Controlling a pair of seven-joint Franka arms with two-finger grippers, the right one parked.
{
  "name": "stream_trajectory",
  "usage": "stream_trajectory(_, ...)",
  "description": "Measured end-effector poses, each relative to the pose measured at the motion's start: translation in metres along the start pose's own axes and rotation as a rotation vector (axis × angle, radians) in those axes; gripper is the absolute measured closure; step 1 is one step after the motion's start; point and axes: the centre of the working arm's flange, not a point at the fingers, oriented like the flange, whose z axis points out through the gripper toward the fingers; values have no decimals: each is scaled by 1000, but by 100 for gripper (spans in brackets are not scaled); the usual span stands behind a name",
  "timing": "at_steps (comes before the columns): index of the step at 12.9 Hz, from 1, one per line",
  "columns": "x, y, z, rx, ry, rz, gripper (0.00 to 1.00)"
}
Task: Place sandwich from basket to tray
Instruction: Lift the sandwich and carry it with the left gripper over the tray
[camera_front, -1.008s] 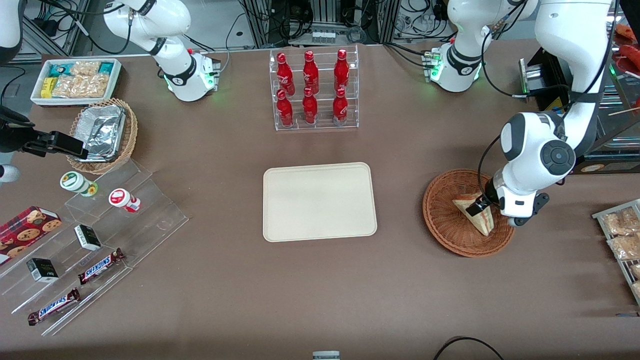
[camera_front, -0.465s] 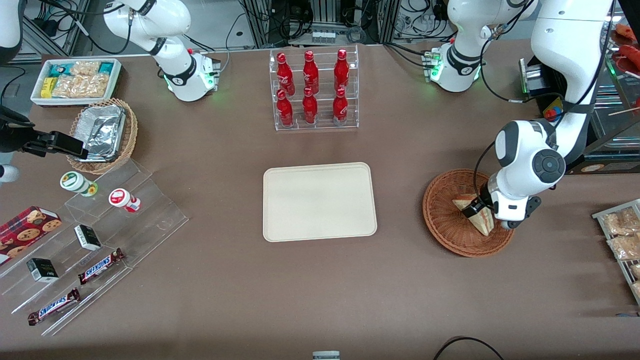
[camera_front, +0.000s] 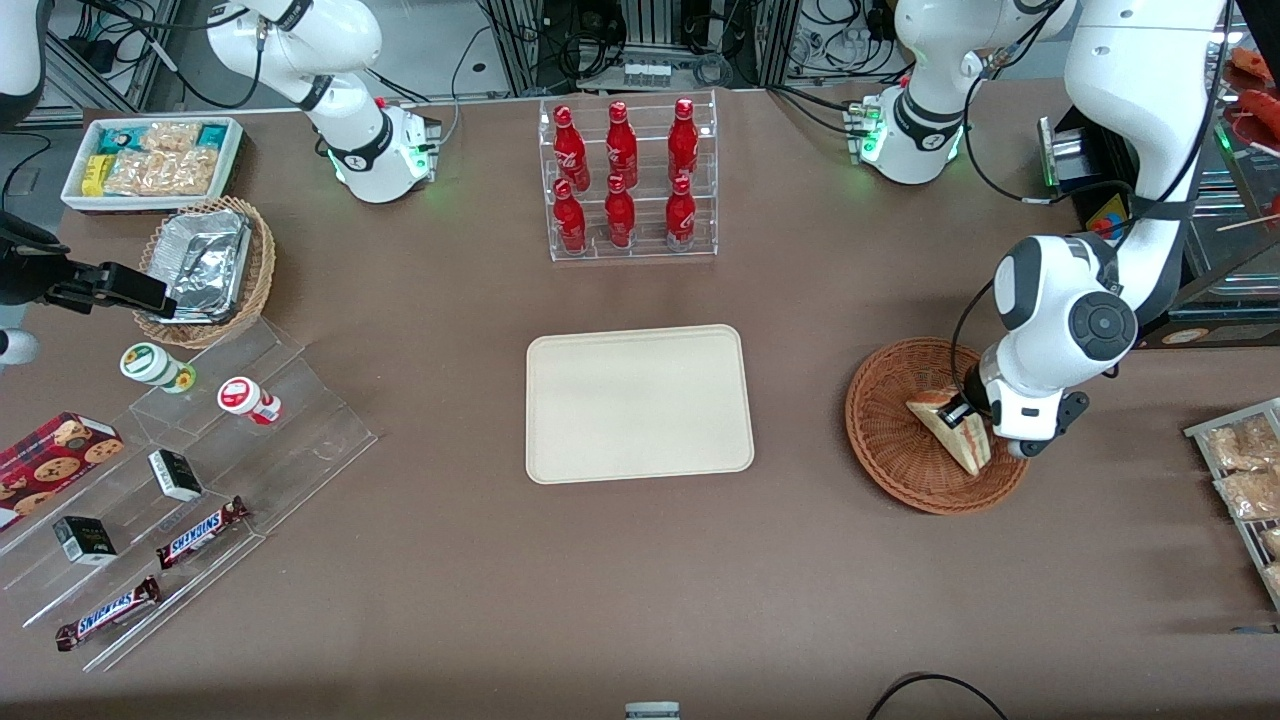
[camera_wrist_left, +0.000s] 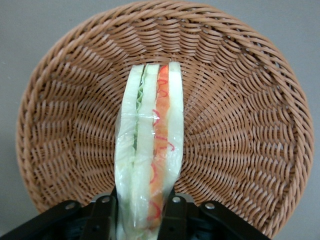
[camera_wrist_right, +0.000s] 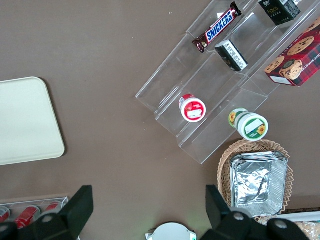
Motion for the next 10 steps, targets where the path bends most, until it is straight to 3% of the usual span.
stream_trajectory(4, -33, 50, -47, 63, -15, 150, 84)
stream_trajectory(6, -58, 85, -67, 62, -22, 221, 84)
stream_trajectory(10, -135, 164, -70, 48, -80, 369, 84)
